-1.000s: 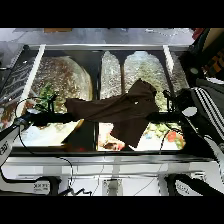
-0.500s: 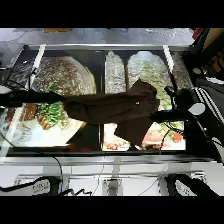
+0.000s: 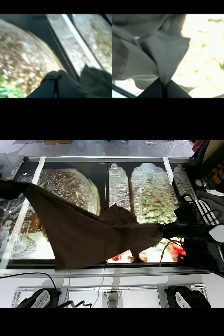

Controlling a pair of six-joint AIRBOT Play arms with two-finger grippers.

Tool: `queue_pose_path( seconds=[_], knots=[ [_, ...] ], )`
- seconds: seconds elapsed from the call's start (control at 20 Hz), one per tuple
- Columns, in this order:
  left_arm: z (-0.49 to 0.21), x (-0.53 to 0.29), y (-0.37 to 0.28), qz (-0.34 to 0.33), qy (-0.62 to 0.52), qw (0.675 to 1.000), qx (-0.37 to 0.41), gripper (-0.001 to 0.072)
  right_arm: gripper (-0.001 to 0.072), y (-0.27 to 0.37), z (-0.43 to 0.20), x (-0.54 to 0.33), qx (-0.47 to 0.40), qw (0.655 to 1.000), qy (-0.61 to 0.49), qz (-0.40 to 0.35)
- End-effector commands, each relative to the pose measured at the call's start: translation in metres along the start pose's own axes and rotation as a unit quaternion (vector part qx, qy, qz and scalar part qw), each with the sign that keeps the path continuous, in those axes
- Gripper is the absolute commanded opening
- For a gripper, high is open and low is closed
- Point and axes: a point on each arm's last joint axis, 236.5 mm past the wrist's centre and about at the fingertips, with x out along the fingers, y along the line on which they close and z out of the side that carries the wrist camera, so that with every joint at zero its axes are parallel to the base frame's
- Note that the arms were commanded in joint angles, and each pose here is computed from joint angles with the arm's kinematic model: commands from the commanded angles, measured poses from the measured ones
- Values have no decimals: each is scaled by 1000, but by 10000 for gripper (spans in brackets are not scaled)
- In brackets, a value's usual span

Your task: Fold the clothes and pants, and hang the long-sleeved shirts on hangers.

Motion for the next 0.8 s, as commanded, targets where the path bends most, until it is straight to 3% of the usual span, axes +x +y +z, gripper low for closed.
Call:
queue_pose_path(
  seconds=[0.0, 0.3, 0.6, 0.65, 0.7, 0.75],
  knots=[
    [20, -4, 23, 53, -41, 998, 4, 19, 17, 4, 7, -16, -4, 999, -30, -11],
    [-53, 96, 56, 8, 40, 996, -74, 19, 17, -26, 32, 6, 20, 995, -88, -47],
    [-68, 197, 80, 96, -7, 993, -73, 35, 17, -64, 22, 68, 79, 993, -67, -63],
    [-68, 201, 78, 105, -8, 993, -57, 225, 17, -68, 21, 77, 92, 992, -66, -61],
    [-71, 203, 77, 107, 1, 993, -39, 587, 17, -70, 20, 85, 105, 991, -62, -57],
    [-75, 203, 74, 102, 11, 994, -38, 689, 17, -72, 17, 92, 114, 990, -57, -54]
  ],
)
